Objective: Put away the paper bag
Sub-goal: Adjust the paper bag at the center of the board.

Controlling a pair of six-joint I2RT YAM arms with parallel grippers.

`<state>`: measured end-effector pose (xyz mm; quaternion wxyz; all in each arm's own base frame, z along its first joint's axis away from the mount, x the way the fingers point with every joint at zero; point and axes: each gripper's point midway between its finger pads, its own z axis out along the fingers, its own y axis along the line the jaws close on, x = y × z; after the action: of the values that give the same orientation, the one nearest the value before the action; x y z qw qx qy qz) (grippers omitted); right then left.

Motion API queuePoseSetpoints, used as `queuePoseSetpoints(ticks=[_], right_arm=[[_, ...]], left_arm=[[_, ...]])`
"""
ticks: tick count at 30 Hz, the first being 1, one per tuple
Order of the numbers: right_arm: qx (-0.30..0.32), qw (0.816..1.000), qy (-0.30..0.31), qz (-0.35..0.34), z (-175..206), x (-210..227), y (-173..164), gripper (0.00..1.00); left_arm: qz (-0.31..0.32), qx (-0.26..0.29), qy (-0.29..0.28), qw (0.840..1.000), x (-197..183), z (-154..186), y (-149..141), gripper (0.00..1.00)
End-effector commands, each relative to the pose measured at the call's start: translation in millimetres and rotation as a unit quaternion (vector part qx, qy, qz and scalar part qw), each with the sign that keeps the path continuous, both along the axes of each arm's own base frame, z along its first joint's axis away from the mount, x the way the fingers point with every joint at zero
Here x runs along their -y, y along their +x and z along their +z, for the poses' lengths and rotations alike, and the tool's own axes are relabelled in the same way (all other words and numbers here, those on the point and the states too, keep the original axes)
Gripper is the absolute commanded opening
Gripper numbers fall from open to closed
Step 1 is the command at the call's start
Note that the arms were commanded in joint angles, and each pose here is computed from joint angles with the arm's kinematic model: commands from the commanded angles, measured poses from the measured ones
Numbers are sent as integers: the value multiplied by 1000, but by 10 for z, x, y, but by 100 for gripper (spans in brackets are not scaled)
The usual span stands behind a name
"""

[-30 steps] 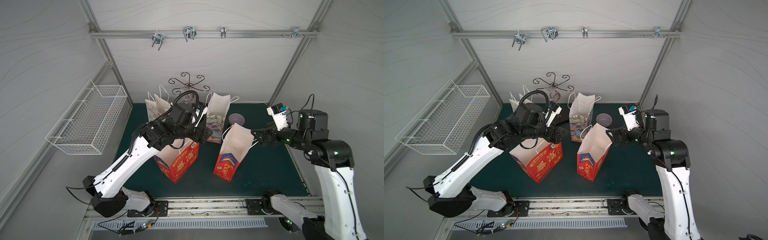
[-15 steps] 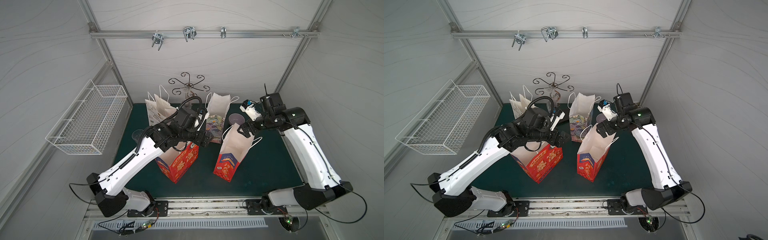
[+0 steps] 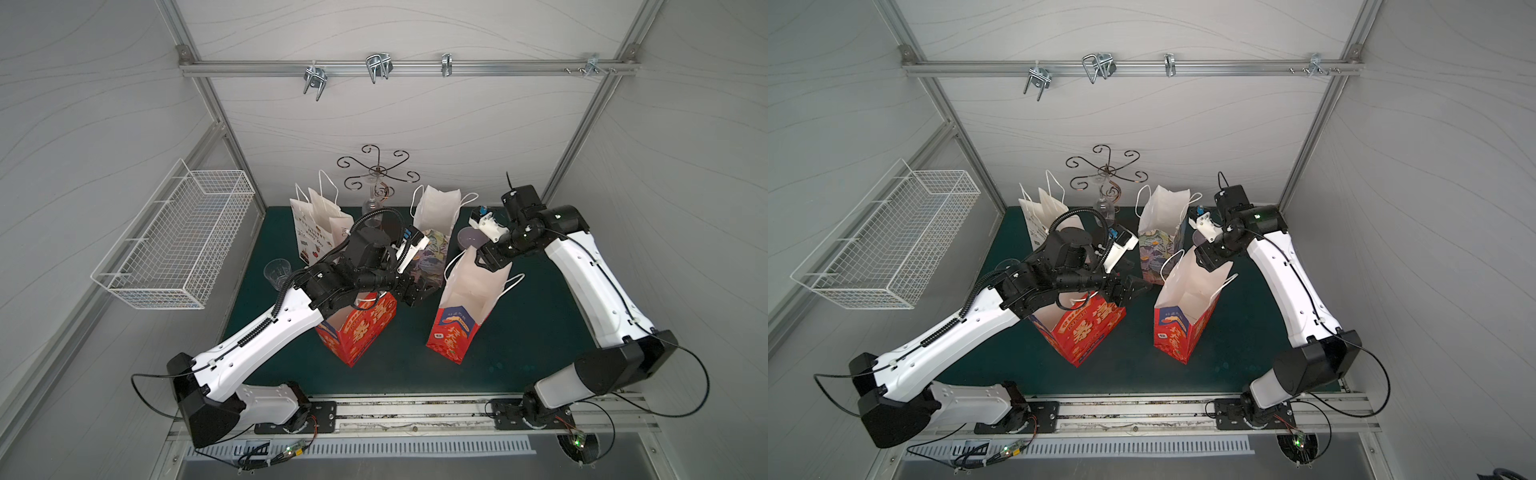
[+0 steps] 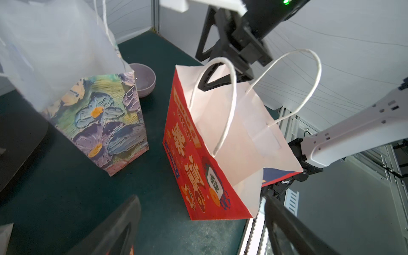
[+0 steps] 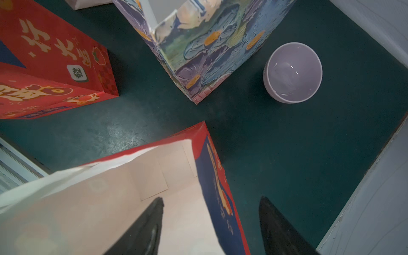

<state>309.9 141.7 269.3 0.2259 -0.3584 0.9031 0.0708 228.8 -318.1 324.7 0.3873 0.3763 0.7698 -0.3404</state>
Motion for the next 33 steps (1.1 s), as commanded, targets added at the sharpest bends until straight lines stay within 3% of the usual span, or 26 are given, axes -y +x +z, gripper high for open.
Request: queuePoseSetpoints(ticks=[1,7,10,17,22,27,33], right_arm=[[9,1000,5,11,-23,-39,14,61],[10,1000,10,17,-126,-72,57,39],[-3,1000,9,16,-164,-69,33,22],[-37,999,30,0,-138,-61,-201,0],[-52,993,45,-91,-115,53,-321,0],[-58,972,57,-220,-128,257,-425,0],[-38,944,75,-320,-134,440,-452,0]], left_arm=[[-56,59,-25,996,63,200,-127,89],[-77,90,-26,993,18,225,-225,89],[-71,97,-27,992,-19,251,-231,89],[-69,98,-55,991,-44,344,-283,90],[-52,98,-66,992,-69,389,-266,89],[-21,112,-94,989,-91,464,-242,88],[-25,133,-95,986,-28,415,-341,89]])
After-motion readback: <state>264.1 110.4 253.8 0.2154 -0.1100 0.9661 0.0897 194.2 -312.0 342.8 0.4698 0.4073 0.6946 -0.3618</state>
